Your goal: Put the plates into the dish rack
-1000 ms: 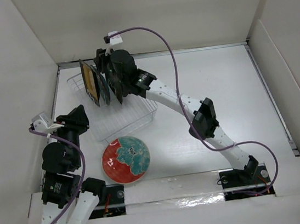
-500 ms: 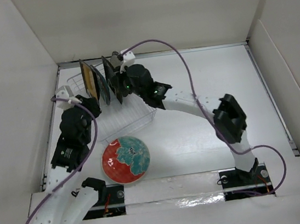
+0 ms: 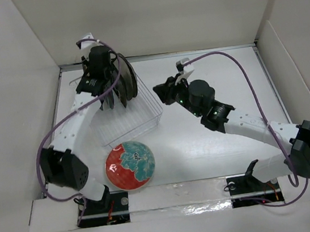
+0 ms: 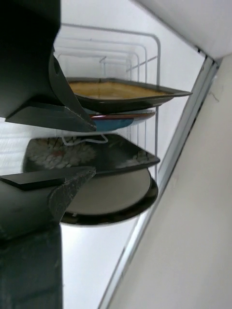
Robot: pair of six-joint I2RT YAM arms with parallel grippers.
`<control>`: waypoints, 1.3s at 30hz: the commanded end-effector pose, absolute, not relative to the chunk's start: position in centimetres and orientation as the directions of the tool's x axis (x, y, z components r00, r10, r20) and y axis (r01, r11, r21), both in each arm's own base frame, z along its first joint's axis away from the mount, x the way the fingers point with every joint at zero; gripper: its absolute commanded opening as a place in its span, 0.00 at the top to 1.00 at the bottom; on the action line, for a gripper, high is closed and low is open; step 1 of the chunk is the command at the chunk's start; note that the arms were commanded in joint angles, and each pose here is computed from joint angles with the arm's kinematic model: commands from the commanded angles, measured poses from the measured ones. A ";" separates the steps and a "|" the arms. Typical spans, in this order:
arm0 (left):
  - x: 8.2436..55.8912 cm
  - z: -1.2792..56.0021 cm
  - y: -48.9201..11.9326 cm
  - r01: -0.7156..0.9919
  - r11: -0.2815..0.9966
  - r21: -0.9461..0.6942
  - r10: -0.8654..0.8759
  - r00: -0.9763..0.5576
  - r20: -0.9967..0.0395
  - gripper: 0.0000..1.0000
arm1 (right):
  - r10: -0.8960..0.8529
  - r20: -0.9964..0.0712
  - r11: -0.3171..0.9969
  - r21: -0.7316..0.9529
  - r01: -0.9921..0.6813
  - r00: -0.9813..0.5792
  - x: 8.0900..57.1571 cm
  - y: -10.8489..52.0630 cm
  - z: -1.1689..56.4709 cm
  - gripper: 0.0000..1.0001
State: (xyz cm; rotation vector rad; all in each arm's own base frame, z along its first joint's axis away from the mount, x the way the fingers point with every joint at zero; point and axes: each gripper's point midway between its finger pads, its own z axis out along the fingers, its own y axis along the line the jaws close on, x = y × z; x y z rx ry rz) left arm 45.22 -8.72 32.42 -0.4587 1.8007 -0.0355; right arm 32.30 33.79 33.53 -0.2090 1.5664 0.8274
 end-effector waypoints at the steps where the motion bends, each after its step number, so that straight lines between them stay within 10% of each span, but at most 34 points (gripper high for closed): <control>1: 46.7 33.5 -6.0 -0.410 0.899 -0.153 -0.250 -0.194 -0.949 0.69 | 0.346 -0.911 0.710 0.410 -0.573 -0.223 31.6 32.0 33.0 0.74; 39: 46.6 23.9 -3.6 -0.387 0.917 -0.092 -0.268 -0.429 -0.863 0.88 | 0.310 -0.904 0.720 0.425 -0.548 -0.294 31.9 29.8 28.9 0.73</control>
